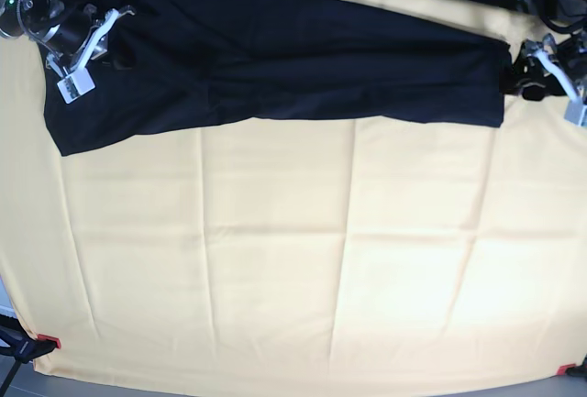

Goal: Fold the T-shirt properly
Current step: 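Regrasp the strip's hem end with the left gripper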

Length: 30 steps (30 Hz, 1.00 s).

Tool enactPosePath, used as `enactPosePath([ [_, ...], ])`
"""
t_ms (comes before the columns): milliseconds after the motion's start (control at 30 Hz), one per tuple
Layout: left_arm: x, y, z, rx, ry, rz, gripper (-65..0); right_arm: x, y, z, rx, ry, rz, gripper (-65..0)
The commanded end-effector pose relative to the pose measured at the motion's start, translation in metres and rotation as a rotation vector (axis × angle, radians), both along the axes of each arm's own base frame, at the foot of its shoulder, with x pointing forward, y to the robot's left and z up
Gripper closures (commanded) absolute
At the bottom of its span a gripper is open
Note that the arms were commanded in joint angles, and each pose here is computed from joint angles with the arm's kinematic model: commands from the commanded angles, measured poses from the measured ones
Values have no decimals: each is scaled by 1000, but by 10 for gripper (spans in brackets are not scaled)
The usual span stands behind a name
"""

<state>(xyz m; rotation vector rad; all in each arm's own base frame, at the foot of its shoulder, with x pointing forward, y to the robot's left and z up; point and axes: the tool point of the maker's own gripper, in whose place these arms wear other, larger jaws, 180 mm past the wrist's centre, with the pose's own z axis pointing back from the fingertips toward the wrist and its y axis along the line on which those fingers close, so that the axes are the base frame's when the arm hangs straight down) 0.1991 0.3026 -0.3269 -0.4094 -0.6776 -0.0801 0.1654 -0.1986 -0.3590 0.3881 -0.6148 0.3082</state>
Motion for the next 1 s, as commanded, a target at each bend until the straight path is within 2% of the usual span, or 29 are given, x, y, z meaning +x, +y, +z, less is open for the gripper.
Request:
enactPosePath([
  [0, 9, 1, 12, -6, -56, 6, -404, 5, 0, 9, 7, -34, 10, 0],
  [167, 8, -9, 6, -54, -72, 33, -404, 4, 0, 9, 8, -30, 12, 0],
  [333, 12, -2, 6, -24, -92, 65, -403, 4, 0, 8, 6, -25, 13, 0],
  [733, 9, -6, -8, -46, -67, 137, -403, 3, 6, 12, 47, -24, 19, 0],
  [967, 7, -30, -20, -93, -41, 98, -403, 2, 6, 11, 44, -18, 21, 0],
])
